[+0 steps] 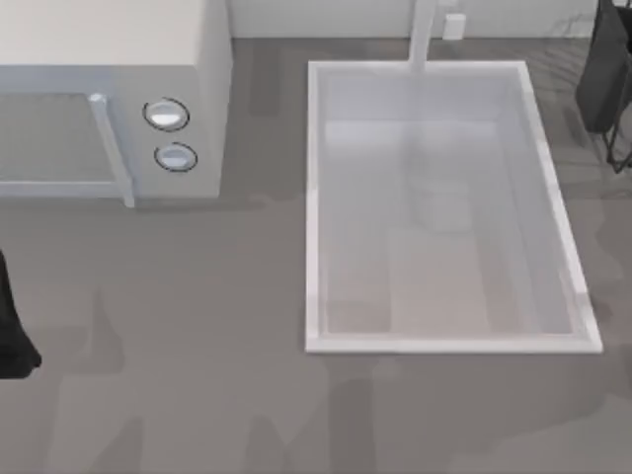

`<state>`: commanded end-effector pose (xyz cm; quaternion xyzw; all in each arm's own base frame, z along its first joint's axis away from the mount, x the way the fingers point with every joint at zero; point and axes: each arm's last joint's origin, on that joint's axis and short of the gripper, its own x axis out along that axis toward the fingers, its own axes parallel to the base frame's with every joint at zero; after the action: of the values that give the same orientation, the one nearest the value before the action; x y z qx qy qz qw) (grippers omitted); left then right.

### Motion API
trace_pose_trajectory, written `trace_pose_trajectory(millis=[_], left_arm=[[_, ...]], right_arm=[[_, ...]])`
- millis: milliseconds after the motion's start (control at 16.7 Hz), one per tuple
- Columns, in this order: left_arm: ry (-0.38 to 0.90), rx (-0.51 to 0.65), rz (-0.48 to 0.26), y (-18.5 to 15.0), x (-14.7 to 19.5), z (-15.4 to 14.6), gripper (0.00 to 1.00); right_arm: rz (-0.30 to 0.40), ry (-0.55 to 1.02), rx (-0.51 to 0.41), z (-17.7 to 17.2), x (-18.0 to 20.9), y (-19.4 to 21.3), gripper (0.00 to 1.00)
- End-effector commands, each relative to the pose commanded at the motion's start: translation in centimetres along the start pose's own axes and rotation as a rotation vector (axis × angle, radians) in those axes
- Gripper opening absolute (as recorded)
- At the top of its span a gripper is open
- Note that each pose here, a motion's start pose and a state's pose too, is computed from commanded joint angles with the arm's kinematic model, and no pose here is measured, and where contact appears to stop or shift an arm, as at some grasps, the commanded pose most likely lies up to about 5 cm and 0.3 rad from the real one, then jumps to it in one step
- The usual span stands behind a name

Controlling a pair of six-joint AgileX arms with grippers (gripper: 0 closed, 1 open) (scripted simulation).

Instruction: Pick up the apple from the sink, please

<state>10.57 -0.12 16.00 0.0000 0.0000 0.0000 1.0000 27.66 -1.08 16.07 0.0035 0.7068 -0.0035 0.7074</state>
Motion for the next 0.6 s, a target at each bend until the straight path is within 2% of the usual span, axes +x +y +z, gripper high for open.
trace_pose_trajectory(millis=[240, 600], left_arm=[[0.0, 0.0, 0.0, 0.0, 0.0, 0.0, 1.0], [0.0, 0.0, 0.0, 0.0, 0.0, 0.0, 1.0]], right_arm=[[0.0, 0.001, 0.0, -0.02, 0.07, 0.0, 0.0], [0.0, 0.001, 0.0, -0.02, 0.07, 0.0, 0.45]])
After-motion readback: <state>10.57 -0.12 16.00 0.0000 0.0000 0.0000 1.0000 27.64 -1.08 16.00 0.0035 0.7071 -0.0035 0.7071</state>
